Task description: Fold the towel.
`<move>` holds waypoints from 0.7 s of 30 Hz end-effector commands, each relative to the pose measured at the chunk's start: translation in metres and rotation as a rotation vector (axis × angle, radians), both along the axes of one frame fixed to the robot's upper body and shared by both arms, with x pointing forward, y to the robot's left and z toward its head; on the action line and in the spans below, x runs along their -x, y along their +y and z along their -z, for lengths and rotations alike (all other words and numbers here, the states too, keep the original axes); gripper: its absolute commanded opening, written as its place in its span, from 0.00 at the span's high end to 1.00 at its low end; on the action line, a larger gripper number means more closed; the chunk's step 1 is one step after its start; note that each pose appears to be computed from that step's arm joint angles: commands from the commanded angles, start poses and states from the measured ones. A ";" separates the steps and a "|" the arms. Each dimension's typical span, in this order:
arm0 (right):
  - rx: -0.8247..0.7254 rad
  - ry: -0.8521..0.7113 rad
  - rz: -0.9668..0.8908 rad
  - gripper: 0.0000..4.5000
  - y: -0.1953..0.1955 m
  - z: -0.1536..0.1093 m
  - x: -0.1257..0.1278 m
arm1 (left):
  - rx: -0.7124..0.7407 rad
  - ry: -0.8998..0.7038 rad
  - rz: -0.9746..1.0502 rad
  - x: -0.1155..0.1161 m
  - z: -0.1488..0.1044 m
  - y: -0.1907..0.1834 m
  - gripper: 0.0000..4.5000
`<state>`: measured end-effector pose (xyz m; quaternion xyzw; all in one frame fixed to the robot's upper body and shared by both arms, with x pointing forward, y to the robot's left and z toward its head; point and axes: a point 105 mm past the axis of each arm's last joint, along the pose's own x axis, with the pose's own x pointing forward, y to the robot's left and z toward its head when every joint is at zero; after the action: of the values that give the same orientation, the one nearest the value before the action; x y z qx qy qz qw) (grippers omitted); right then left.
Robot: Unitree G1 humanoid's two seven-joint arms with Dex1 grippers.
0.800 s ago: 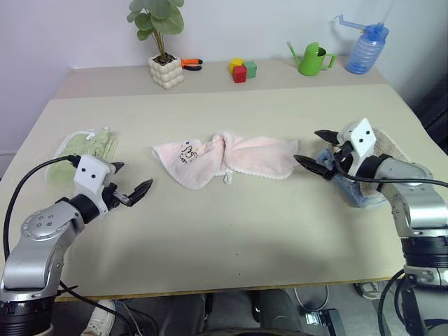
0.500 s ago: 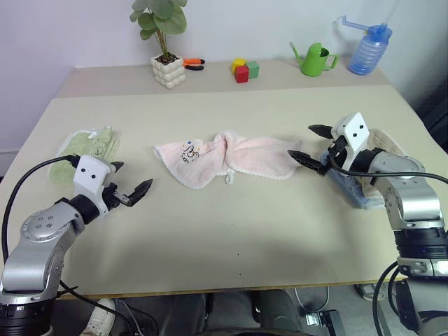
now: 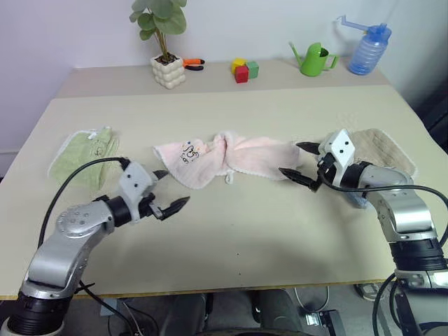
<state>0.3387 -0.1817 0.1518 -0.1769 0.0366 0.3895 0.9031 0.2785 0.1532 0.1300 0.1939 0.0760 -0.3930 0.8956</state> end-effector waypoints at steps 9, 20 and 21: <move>-0.044 -0.099 0.045 0.01 0.008 -0.017 0.010 | -0.192 -0.072 -0.036 -0.049 0.018 -0.008 0.00; -0.061 -0.124 0.068 0.01 0.009 -0.024 0.007 | -0.147 -0.048 0.108 -0.050 0.022 -0.049 0.00; -0.061 -0.124 0.068 0.01 0.010 -0.024 0.007 | -0.154 -0.046 0.116 -0.049 0.024 -0.050 0.00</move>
<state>0.3335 -0.1738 0.1597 -0.1686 0.0073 0.3501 0.9214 0.3286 0.1076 0.0980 0.2593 0.0902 -0.4256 0.8623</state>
